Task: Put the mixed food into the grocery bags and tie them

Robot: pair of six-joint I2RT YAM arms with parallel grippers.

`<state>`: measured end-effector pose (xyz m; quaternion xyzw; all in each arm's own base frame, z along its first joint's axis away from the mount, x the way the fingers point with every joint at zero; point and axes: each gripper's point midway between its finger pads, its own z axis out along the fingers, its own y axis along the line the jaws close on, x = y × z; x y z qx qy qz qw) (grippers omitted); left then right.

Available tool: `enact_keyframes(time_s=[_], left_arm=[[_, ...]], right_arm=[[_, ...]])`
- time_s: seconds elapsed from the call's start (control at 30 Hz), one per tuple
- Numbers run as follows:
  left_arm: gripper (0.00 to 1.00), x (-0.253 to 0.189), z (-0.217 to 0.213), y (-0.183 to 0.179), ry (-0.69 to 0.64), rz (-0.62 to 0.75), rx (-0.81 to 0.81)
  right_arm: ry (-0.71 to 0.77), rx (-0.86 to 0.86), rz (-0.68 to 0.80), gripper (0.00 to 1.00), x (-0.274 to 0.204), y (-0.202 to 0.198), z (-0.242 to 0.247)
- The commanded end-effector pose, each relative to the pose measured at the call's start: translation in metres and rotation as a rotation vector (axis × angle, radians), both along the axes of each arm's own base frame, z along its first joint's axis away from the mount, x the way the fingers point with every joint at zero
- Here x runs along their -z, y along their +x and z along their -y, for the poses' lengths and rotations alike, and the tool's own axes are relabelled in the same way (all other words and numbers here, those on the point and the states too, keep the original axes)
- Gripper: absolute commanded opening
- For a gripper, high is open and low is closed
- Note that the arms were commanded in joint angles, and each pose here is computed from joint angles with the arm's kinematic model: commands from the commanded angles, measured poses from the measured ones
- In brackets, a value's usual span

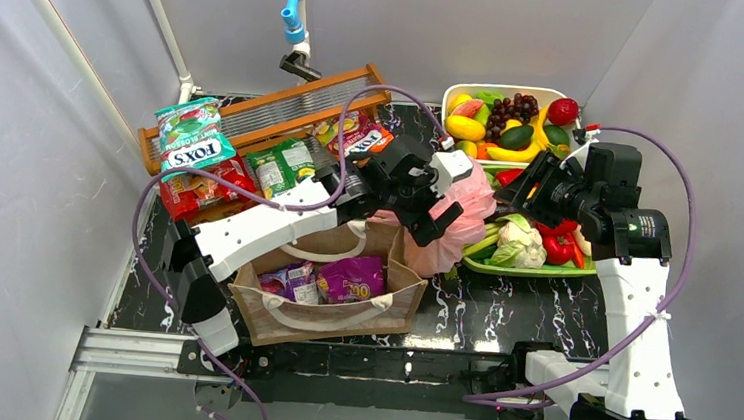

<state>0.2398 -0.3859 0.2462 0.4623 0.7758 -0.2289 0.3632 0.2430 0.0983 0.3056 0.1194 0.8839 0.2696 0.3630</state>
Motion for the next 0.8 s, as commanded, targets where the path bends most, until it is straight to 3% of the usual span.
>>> enact_keyframes(time_s=[0.0,0.13,0.17,0.23,0.33,0.37,0.53,0.77], left_arm=[[0.98,-0.017,0.008,0.007,-0.037,0.025,-0.022],[0.98,-0.008,0.012,0.01,-0.028,0.018,-0.03],[0.93,-0.007,0.014,0.01,-0.035,0.019,-0.026],[0.66,-0.005,0.018,0.011,-0.04,0.024,-0.005],[0.09,-0.004,0.022,0.017,-0.032,0.032,-0.016],[0.0,-0.005,0.022,0.019,-0.025,0.03,-0.027],[0.0,-0.024,0.024,0.019,-0.059,0.047,-0.017],[0.0,-0.086,0.009,0.02,-0.143,0.157,-0.043]], right_arm=[[0.006,-0.036,0.07,0.62,-0.016,0.003,-0.005],[0.009,-0.043,0.074,0.62,-0.017,0.002,-0.006],[0.009,-0.046,0.076,0.62,-0.017,0.002,-0.006],[0.01,-0.05,0.077,0.62,-0.017,0.001,-0.007],[0.007,-0.054,0.081,0.62,-0.017,0.0,-0.007],[0.007,-0.054,0.081,0.62,-0.017,0.0,-0.007],[0.002,-0.053,0.091,0.62,-0.019,-0.002,-0.007],[0.008,-0.027,0.147,0.62,-0.036,-0.003,-0.004]])
